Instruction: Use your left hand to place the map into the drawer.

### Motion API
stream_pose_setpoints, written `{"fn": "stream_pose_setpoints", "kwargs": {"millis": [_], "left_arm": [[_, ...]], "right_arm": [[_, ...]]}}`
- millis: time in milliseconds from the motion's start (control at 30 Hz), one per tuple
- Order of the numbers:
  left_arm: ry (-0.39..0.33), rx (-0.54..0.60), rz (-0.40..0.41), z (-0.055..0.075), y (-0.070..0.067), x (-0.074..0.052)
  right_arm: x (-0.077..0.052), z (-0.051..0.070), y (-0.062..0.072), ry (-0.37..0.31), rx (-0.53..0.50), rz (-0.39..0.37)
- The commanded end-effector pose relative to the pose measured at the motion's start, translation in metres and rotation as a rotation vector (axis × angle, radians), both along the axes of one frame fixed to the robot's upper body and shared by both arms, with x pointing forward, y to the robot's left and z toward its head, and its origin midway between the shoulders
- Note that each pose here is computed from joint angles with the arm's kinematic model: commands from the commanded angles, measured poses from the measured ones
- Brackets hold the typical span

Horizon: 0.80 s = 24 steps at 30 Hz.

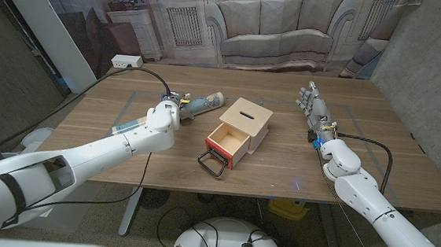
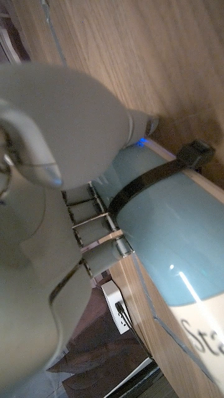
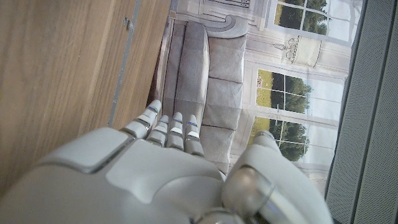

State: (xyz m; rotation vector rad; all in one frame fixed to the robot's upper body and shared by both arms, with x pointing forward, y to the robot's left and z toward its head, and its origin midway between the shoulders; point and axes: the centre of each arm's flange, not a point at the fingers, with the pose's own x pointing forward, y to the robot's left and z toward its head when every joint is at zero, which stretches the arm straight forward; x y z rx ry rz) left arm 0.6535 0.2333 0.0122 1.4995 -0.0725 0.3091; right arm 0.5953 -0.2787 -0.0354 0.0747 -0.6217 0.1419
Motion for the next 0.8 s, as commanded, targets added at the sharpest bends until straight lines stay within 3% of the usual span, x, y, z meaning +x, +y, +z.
{"fn": "stream_pose_setpoints", "kwargs": {"millis": [33, 800], "left_arm": [[-0.046, -0.026, -0.022, 0.010, 0.003, -0.006], [-0.123, -0.057, -0.028, 0.021, 0.009, -0.021]], "right_arm": [[0.001, 0.001, 0.003, -0.005, -0.001, 0.000], [-0.002, 0.005, 0.006, -0.022, 0.004, 0.000]]}}
